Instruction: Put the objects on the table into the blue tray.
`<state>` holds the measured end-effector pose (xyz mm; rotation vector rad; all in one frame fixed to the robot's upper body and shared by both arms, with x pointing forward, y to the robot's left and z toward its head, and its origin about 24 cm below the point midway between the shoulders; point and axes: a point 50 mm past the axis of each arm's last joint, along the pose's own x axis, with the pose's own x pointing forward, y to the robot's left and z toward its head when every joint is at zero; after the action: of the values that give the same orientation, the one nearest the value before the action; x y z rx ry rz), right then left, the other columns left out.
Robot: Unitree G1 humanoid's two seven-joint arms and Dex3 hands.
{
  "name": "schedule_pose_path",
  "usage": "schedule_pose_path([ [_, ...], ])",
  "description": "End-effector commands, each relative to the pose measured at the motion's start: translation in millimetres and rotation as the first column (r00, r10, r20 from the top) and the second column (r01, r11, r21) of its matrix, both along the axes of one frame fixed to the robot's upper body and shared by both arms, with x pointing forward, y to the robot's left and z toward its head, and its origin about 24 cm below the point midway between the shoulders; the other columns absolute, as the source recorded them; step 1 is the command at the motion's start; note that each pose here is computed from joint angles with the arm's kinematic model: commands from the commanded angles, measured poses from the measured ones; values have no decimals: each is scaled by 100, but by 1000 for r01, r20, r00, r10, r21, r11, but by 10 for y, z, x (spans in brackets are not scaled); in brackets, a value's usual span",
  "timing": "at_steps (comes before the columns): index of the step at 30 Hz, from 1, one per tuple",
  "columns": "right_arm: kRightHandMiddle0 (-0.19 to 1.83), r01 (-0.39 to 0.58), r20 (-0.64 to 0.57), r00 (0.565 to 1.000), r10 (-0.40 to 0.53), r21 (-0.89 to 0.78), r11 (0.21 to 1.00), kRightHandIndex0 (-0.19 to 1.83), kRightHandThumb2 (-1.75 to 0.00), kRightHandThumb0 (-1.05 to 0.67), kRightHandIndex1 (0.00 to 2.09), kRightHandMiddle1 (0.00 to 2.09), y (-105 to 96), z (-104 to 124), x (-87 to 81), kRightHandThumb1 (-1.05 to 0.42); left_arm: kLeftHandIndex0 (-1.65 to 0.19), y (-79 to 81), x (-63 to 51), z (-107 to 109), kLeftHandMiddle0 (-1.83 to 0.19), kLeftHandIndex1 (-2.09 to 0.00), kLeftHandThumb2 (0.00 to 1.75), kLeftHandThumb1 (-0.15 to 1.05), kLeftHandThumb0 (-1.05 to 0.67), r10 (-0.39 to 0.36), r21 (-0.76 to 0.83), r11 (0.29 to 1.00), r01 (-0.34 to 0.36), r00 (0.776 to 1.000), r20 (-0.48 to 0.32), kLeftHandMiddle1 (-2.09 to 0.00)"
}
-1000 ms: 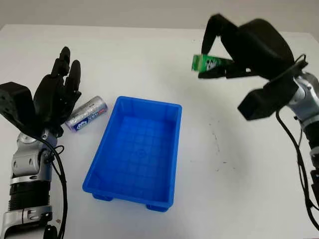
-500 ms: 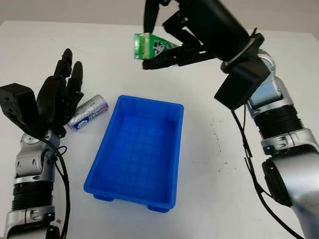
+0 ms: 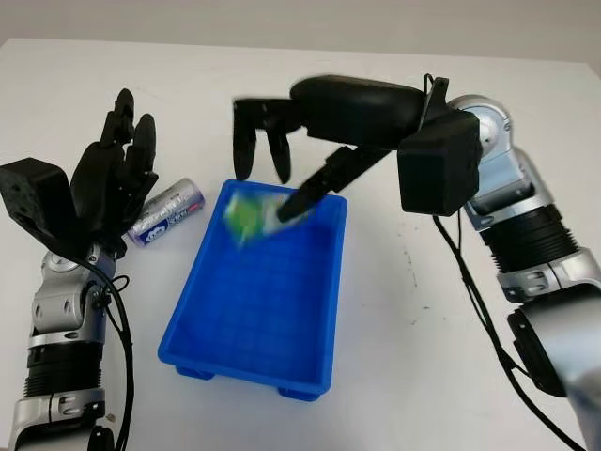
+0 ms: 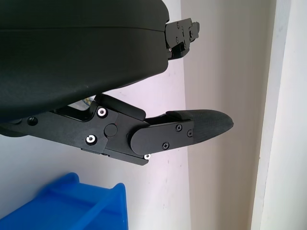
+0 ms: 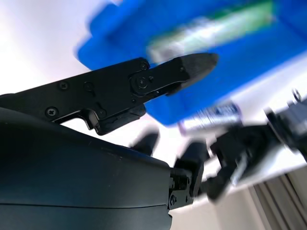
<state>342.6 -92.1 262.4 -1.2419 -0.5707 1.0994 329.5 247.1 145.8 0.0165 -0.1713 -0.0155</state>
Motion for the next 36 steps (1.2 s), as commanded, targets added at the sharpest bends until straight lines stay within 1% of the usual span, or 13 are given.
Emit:
schedule_pose_path([
  [1,-19,3,43,999,-1,-42,999,-19,-11,-82,2,7,-8,132,-21,-105,19,-31,17,46,19,-4,55,105,-72,-13,-1,1000,13,1000,25,-2],
  [6,-19,14,94,995,-14,7,1000,-19,-9,-84,0,0,-74,210,-18,-103,19,-41,26,49,19,-4,55,105,-72,-18,1,1000,18,1000,21,-2],
  [10,-19,84,22,996,-89,184,979,-19,-10,-86,0,0,-199,270,36,-103,19,-49,25,43,19,-4,55,105,-73,-15,0,1000,15,1000,19,-3],
  [11,-19,116,5,993,-121,236,965,-19,-16,-87,0,0,-251,267,58,-104,19,-50,24,40,19,-5,55,105,-73,-13,-1,1000,13,1000,19,-3],
  [12,-19,147,10,988,-155,279,949,-19,-30,-89,0,0,-306,261,79,-104,19,-50,23,39,19,-5,54,105,-73,-12,2,1000,12,1000,20,-4],
  [13,-19,172,12,983,-186,328,929,-19,-51,-88,0,0,-355,250,107,-105,19,-49,21,38,19,-5,54,105,-73,-10,3,1000,10,1000,20,-4],
  [15,-19,251,-39,965,-259,425,870,-19,-70,-86,0,0,-465,220,187,-105,19,-45,19,38,19,-5,54,105,-73,-6,6,1000,6,1000,19,-4],
  [17,-19,348,-110,934,-340,495,796,-19,-79,-87,0,0,-589,180,273,-105,19,-39,15,35,19,-5,54,105,-73,-8,7,1000,7,1000,19,-4],
  [20,-19,510,-286,858,-427,572,643,-19,-81,-89,0,0,-793,67,400,-105,19,-34,12,35,19,-5,54,105,-74,-9,5,1000,9,1000,18,-3],
  [23,-19,647,-460,760,-458,604,466,-19,-79,-89,0,0,-1048,-175,483,-105,19,-30,10,33,19,-5,54,105,-74,-11,3,1000,11,1000,17,-4],
  [26,-19,727,-557,681,-475,591,349,-19,-80,-84,0,0,-1225,-409,488,-105,19,-22,7,29,19,-5,55,105,-74,-19,5,1000,19,1000,15,-4],
  [29,-19,776,-620,625,-474,559,292,-19,-82,-84,0,0,-1324,-579,453,-105,19,-12,11,26,19,-4,54,105,-74,-23,5,1000,23,1000,12,-3],
  [36,-19,810,-653,575,-492,539,232,-19,-83,-79,0,0,-1389,-770,395,-105,19,1,24,24,19,-3,54,105,-73,-25,7,1000,25,1000,8,-1],
])
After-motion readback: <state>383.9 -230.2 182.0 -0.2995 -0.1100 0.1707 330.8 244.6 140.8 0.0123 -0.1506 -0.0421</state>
